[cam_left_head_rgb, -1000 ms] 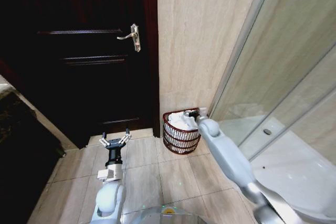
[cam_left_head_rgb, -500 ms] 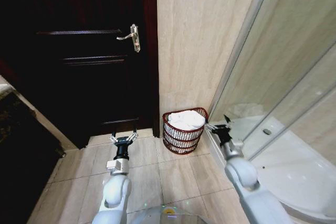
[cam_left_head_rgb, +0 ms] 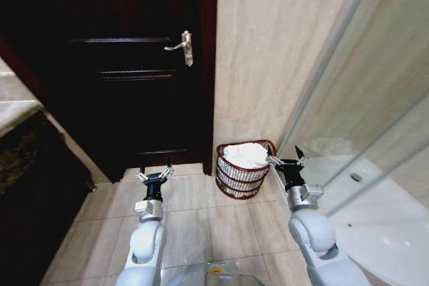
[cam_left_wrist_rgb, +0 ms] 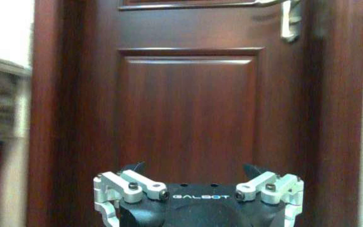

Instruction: Discard the used towel into the hamper.

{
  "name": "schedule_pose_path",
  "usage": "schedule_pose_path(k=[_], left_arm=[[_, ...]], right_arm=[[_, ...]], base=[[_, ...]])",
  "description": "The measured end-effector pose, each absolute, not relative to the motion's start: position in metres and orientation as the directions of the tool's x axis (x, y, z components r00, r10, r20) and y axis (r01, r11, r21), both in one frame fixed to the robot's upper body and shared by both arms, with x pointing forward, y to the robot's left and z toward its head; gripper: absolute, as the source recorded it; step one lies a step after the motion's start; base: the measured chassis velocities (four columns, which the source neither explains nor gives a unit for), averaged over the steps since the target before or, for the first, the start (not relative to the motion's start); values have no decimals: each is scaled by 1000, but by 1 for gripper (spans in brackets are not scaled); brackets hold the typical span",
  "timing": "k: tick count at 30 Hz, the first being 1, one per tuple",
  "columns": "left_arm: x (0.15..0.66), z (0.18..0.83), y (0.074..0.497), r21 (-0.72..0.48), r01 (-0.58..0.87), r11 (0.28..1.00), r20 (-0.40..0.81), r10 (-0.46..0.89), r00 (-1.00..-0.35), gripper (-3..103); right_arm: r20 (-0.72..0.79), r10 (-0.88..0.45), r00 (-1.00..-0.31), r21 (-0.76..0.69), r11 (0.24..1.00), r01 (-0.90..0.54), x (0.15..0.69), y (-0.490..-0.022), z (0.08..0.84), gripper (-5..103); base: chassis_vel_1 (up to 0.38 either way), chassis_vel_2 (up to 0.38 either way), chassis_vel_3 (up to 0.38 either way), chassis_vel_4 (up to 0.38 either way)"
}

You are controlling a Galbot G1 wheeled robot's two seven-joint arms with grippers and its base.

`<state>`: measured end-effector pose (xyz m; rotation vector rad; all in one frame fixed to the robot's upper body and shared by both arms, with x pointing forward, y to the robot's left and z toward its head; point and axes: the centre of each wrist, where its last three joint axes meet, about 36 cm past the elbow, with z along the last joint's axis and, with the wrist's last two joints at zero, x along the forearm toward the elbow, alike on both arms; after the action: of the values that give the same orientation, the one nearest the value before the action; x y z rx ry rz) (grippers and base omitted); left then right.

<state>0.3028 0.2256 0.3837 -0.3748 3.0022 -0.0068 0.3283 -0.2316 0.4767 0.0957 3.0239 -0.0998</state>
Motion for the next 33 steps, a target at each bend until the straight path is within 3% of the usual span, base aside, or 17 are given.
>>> schedule_pose_path(k=[33], left_arm=[[289,404,226,7,-292,956,-81,-291,-953,100]], right_arm=[[-147,90,-985,-35,995,96,304,-231,499,100]], base=[[3,3,3,2]])
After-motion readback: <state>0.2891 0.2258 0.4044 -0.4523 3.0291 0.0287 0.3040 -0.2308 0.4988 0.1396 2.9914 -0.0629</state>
